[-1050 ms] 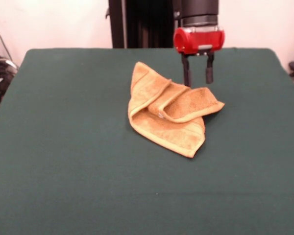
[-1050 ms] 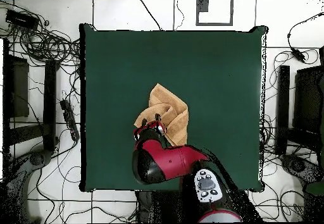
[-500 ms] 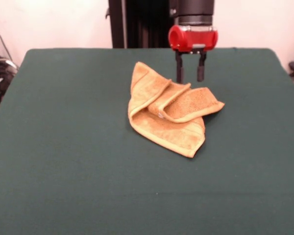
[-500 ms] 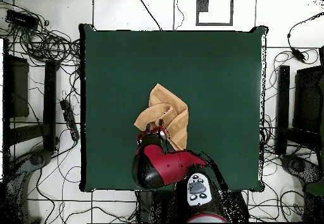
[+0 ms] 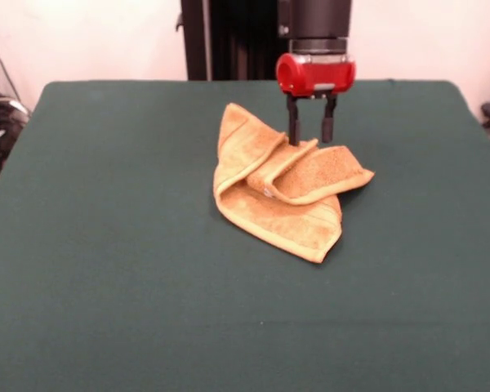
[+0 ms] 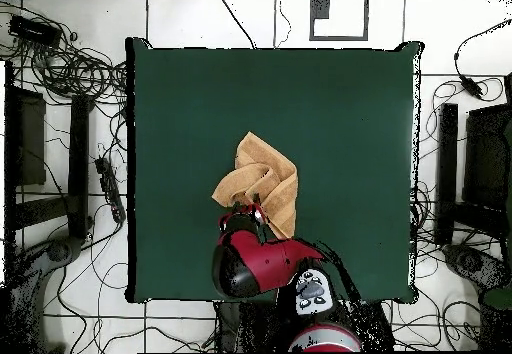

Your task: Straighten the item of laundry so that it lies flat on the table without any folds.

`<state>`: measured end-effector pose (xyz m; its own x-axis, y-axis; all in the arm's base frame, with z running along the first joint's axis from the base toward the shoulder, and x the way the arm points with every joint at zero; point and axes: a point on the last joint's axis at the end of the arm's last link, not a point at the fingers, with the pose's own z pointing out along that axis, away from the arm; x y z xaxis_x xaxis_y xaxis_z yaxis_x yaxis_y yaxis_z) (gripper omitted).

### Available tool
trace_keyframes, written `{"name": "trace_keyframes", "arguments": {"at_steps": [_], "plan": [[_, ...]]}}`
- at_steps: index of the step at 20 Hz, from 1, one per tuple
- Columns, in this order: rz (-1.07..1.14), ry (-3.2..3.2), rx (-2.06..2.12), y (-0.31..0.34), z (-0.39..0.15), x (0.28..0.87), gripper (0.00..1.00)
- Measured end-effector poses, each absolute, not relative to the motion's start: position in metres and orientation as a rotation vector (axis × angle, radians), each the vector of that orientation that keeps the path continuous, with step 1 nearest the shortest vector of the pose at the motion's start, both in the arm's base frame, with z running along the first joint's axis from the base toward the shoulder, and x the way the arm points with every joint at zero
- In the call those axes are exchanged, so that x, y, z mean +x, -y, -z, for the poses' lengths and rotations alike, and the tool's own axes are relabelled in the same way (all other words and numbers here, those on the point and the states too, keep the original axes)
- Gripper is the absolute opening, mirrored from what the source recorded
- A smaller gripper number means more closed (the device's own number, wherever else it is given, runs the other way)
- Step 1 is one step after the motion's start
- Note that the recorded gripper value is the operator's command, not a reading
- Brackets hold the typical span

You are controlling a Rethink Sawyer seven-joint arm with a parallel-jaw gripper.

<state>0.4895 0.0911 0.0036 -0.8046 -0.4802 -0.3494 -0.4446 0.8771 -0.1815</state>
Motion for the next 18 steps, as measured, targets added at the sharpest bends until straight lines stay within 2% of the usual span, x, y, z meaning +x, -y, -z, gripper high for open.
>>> {"name": "trace_keyframes", "arguments": {"at_steps": [18], "plan": [[0.113,-2.67,-0.697,-0.092,0.019,0.474,1.0]]}}
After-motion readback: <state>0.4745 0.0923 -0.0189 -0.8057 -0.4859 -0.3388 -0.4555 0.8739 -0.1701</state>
